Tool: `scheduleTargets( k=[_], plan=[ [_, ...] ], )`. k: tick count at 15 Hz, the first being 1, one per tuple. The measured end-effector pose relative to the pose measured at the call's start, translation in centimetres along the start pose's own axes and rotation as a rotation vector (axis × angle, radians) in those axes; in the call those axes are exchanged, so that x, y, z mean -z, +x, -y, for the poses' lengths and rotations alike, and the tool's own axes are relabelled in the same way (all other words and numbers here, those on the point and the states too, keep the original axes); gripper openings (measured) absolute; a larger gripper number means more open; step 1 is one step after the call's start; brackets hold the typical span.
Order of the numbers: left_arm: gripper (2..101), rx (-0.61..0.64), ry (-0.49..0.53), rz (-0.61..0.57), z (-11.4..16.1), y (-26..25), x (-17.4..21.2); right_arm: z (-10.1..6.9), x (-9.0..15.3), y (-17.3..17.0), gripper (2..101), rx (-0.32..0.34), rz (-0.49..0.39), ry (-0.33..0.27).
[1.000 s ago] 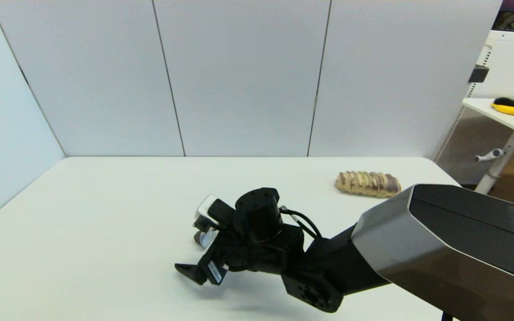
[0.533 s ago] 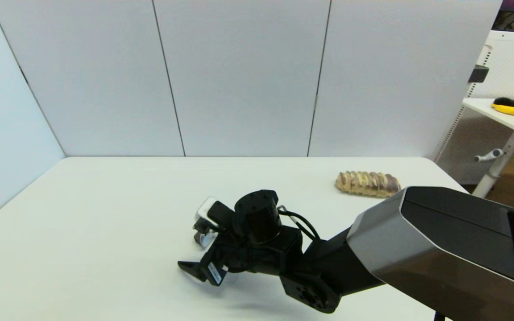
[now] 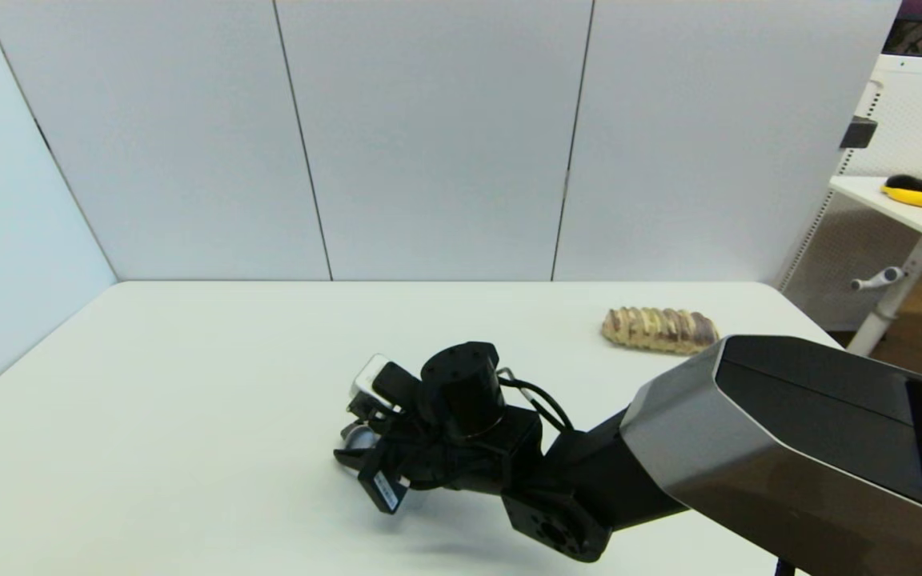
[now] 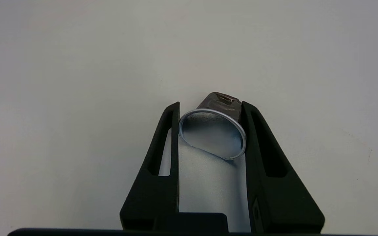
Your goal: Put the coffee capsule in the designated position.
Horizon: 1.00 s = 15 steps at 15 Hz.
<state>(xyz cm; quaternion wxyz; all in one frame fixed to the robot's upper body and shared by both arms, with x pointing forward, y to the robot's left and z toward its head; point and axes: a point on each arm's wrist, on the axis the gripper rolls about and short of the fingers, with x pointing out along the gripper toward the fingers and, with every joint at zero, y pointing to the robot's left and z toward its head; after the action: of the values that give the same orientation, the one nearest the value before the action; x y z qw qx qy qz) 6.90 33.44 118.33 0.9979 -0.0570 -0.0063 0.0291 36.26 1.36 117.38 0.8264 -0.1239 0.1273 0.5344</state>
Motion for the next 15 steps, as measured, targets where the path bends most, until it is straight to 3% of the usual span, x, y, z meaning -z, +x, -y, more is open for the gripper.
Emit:
scheduleTargets(
  k=[5, 9, 11, 15],
  plan=[
    [97.8, 0.000, 0.000, 0.000, 0.0, 0.0, 0.0, 0.5, -0.4, -0.4, 31.3, 0.010, 0.004, 0.003],
    [97.8, 0.000, 0.000, 0.000, 0.0, 0.0, 0.0, 2.8, -4.4, -3.1, 31.3, 0.067, 0.090, 0.019],
    [97.8, 0.000, 0.000, 0.000, 0.0, 0.0, 0.0, 4.6, -6.6, -5.7, 31.3, 0.113, 0.116, 0.061],
    [97.8, 0.000, 0.000, 0.000, 0.0, 0.0, 0.0, 11.0, -8.8, -12.2, 31.3, 0.278, 0.185, 0.097]
  ],
)
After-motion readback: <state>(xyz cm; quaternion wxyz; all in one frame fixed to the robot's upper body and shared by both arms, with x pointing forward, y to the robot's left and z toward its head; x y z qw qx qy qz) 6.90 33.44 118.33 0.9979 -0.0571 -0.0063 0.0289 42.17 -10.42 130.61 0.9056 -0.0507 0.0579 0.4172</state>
